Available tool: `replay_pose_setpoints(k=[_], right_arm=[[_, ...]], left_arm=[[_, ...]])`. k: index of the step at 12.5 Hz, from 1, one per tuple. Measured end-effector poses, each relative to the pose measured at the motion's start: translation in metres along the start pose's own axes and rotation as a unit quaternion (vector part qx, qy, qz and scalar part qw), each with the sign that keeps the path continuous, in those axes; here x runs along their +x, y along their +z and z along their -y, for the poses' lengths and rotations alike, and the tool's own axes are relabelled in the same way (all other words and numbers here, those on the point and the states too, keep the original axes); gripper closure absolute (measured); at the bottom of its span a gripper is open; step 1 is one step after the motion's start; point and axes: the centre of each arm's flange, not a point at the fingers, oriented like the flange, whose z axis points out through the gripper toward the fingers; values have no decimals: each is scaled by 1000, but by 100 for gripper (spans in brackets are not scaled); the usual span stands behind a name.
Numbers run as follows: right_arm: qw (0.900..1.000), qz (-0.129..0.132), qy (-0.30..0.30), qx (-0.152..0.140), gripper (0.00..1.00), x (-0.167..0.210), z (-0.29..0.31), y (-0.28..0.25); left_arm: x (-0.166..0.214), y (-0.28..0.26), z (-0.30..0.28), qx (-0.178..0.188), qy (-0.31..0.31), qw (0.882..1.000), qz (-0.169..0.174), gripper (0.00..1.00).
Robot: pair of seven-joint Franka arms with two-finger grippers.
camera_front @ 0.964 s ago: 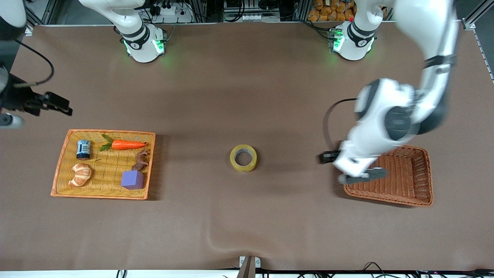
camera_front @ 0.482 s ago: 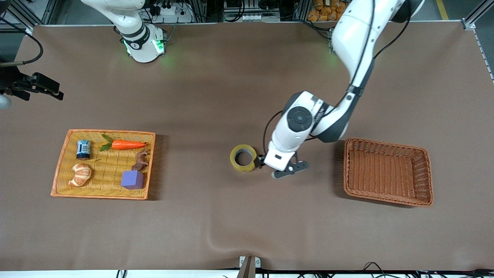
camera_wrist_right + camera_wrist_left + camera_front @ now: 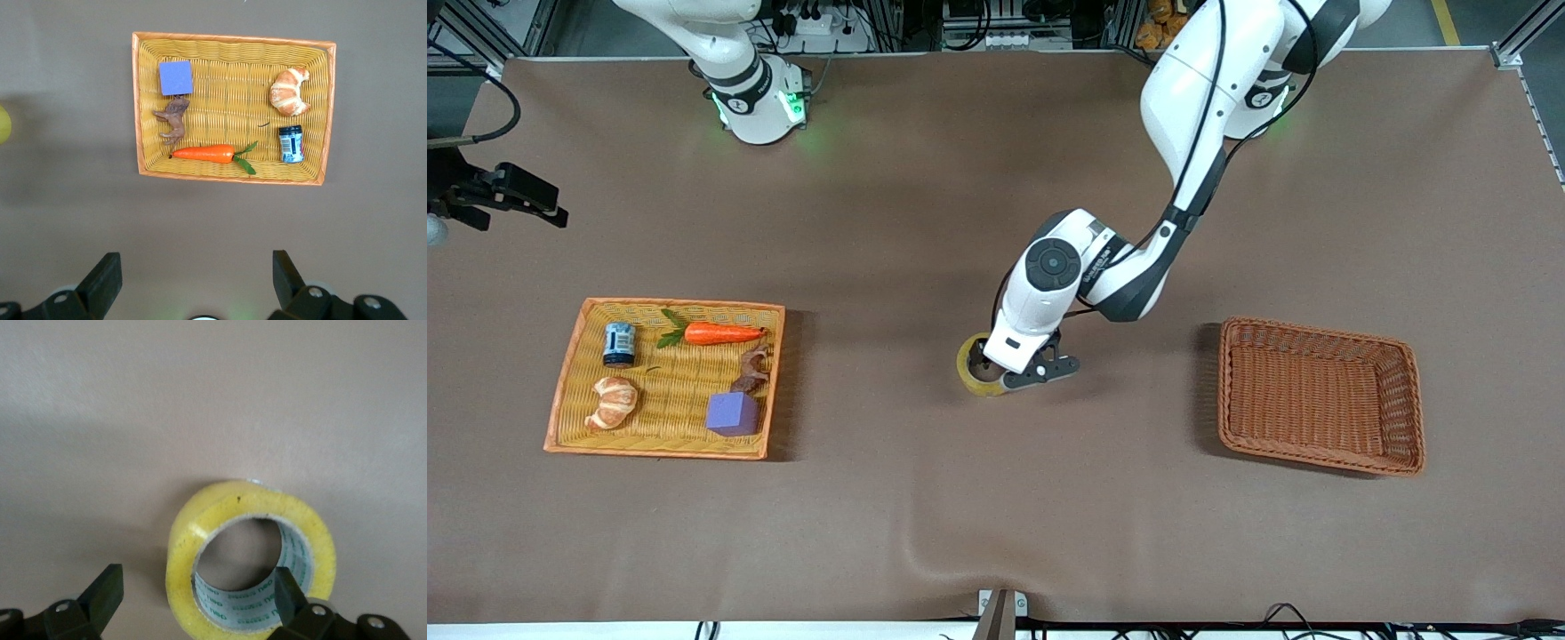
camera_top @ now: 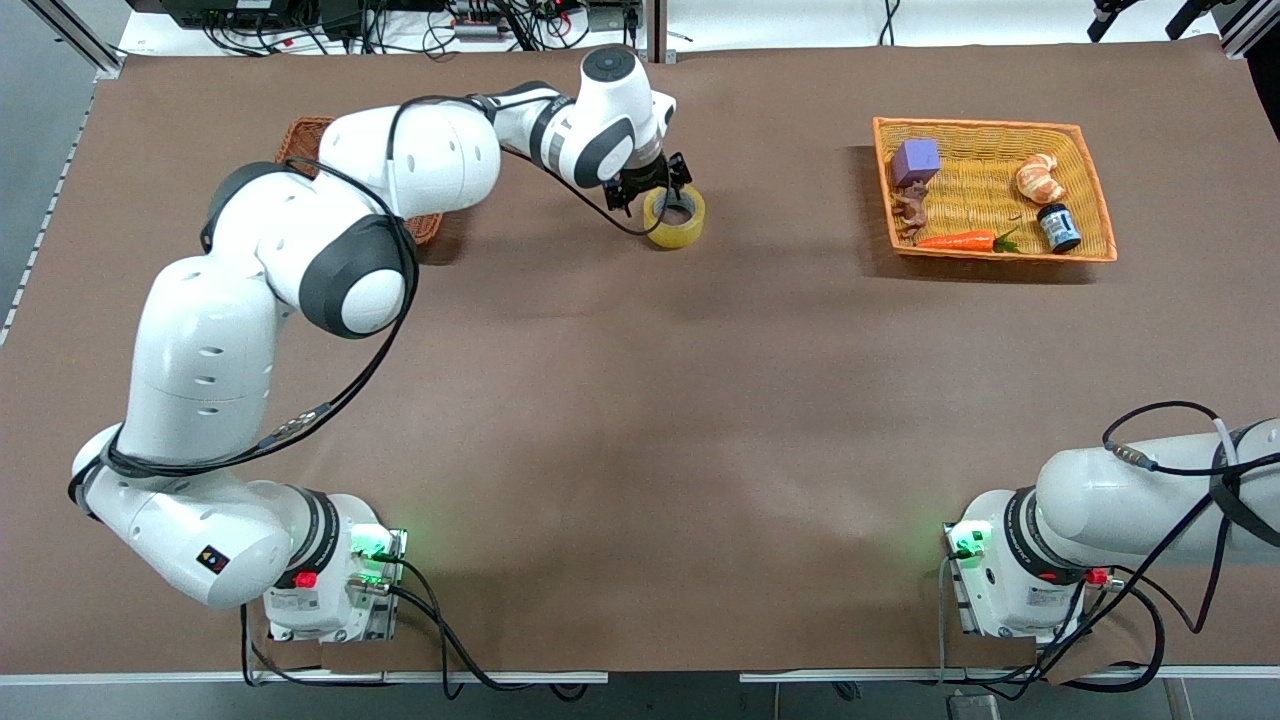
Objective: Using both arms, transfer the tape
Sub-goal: 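Reach the left gripper to the tape roll on the table, then close the left gripper on the tape roll rim, then carry the tape roll with the left gripper into the wicker basket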
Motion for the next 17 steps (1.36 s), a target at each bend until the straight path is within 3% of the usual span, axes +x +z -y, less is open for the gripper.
replay_pose_setpoints(k=[2, 3, 7, 9, 14, 17], right_arm=[[1000, 1, 8, 1, 0, 0, -10, 2], [1000, 0, 10, 2, 0, 0, -15, 3], [1000, -1, 6, 1, 0, 3, -11, 6], [1000, -2, 4, 1, 0, 3, -9, 6], [1000, 1, 8, 2, 0, 2, -14, 7], [1000, 5, 11, 3, 0, 1, -19, 8]], left_arm=[[-6, 16, 2, 18, 20, 1000, -7, 0], [-8, 23, 3, 25, 29, 999, -9, 8], [-11, 26, 2, 44, 66, 996, -32, 59], [10, 10, 10, 65, 65, 995, -47, 78], [137, -153, 110, 126, -31, 990, -53, 78], [192, -198, 209, 169, -9, 986, -7, 78]])
